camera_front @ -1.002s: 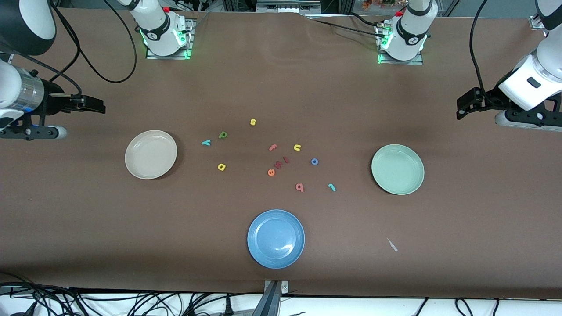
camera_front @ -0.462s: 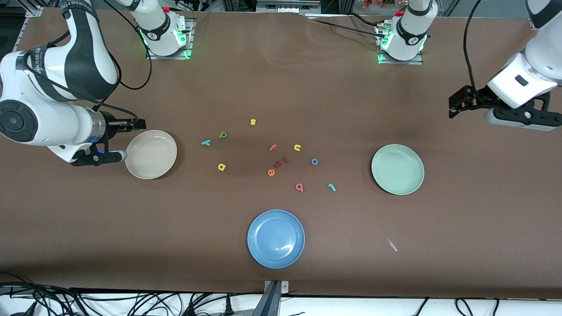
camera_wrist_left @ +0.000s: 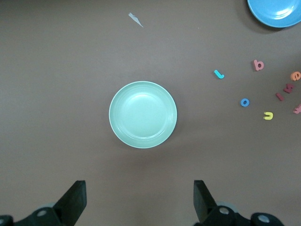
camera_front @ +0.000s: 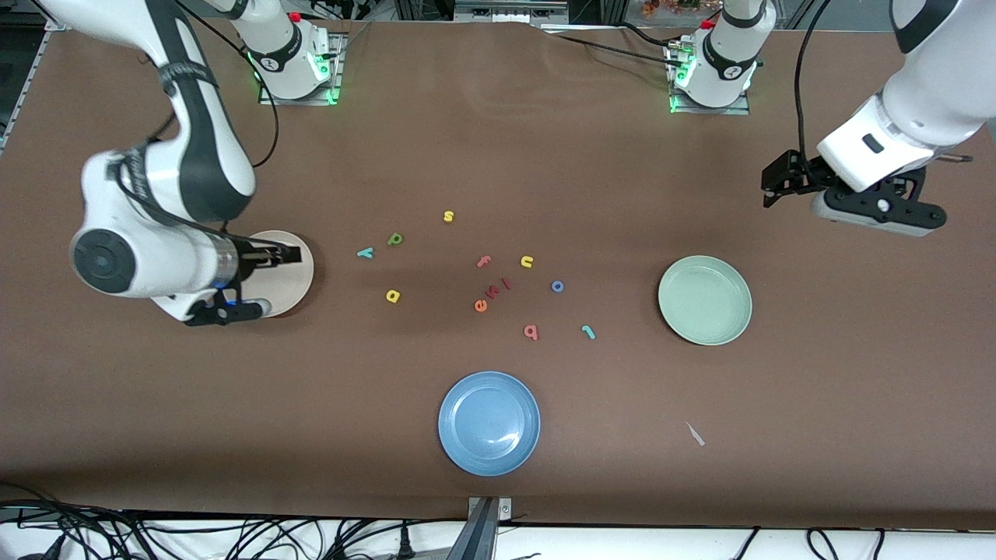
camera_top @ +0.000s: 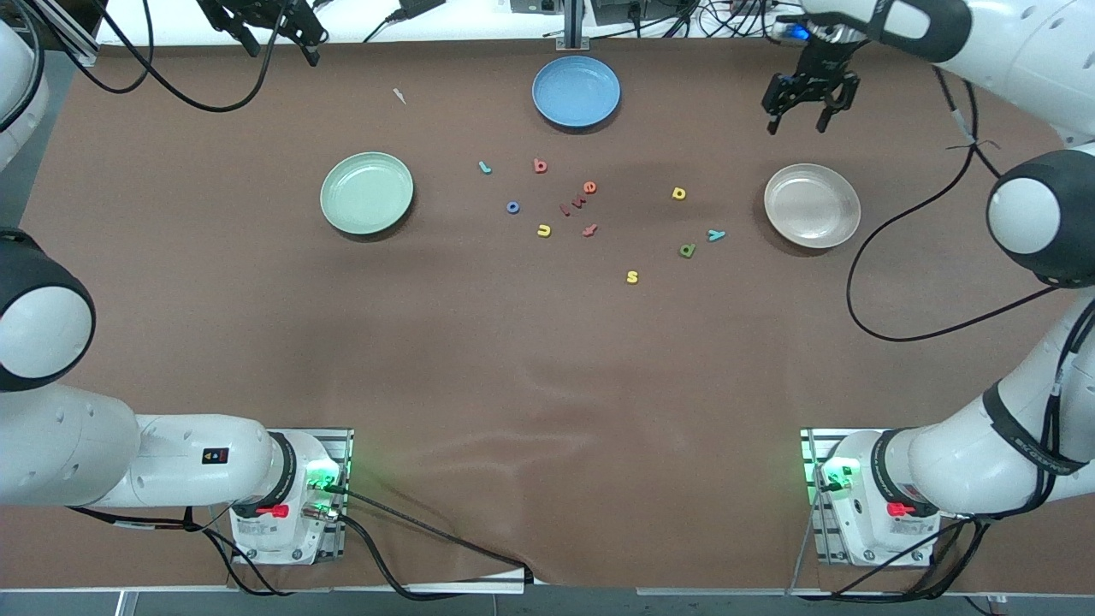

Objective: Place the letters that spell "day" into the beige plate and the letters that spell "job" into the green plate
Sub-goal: 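Grasp the yellow letter with the right gripper while the left gripper advances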

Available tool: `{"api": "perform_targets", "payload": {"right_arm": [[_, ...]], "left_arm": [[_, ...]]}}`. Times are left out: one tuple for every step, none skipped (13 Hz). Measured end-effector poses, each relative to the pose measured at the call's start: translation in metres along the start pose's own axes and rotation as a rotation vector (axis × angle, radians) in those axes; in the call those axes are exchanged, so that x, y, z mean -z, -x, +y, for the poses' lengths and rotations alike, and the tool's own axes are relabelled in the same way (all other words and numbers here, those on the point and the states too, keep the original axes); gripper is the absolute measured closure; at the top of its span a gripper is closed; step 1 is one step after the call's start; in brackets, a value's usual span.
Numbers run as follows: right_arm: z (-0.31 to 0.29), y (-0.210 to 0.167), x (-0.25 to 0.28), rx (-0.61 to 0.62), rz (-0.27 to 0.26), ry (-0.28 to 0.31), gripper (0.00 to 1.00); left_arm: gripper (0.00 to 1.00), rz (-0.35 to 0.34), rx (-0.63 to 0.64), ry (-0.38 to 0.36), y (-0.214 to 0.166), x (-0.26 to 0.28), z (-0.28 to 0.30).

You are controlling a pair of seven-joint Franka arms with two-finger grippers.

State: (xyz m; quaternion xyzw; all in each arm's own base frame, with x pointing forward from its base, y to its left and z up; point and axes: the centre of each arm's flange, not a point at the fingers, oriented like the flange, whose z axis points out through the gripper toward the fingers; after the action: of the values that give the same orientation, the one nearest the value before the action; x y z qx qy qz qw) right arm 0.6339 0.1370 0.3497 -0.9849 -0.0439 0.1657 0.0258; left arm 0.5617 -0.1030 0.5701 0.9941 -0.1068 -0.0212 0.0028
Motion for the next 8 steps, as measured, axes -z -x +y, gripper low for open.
{"api": "perform_targets", "payload": {"right_arm": [[-0.012, -0.008, -0.013, -0.04, 0.013, 0.004, 0.0], [-0.029, -0.013, -0.023, -0.067, 0.032, 0.009, 0.0], [-0.048, -0.018, -0.031, -0.081, 0.061, 0.012, 0.0], [-0.066, -0.023, -0.043, -0.095, 0.096, 0.012, 0.0], [-0.08, -0.027, -0.059, -0.109, 0.124, 0.011, 0.0], [-0.087, -0.033, -0.076, -0.122, 0.147, 0.009, 0.0], [-0.089, -0.038, -0.091, -0.133, 0.169, 0.006, 0.0], [-0.09, -0.042, -0.103, -0.153, 0.193, 0.0, 0.0]], "left_arm": [[0.0, -0.019, -0.012, 0.004, -0.006, -0.011, 0.005], [0.0, -0.031, -0.024, 0.009, -0.012, -0.021, 0.011], [0.0, -0.038, -0.035, 0.013, -0.019, -0.028, 0.017], [0.0, -0.044, -0.042, 0.019, -0.028, -0.035, 0.02], [0.0, -0.05, -0.046, 0.025, -0.037, -0.043, 0.022], [0.0, -0.059, -0.048, 0.033, -0.047, -0.052, 0.021], [0.0, -0.071, -0.046, 0.04, -0.056, -0.063, 0.019], [0.0, -0.082, -0.044, 0.047, -0.065, -0.074, 0.017]]}}
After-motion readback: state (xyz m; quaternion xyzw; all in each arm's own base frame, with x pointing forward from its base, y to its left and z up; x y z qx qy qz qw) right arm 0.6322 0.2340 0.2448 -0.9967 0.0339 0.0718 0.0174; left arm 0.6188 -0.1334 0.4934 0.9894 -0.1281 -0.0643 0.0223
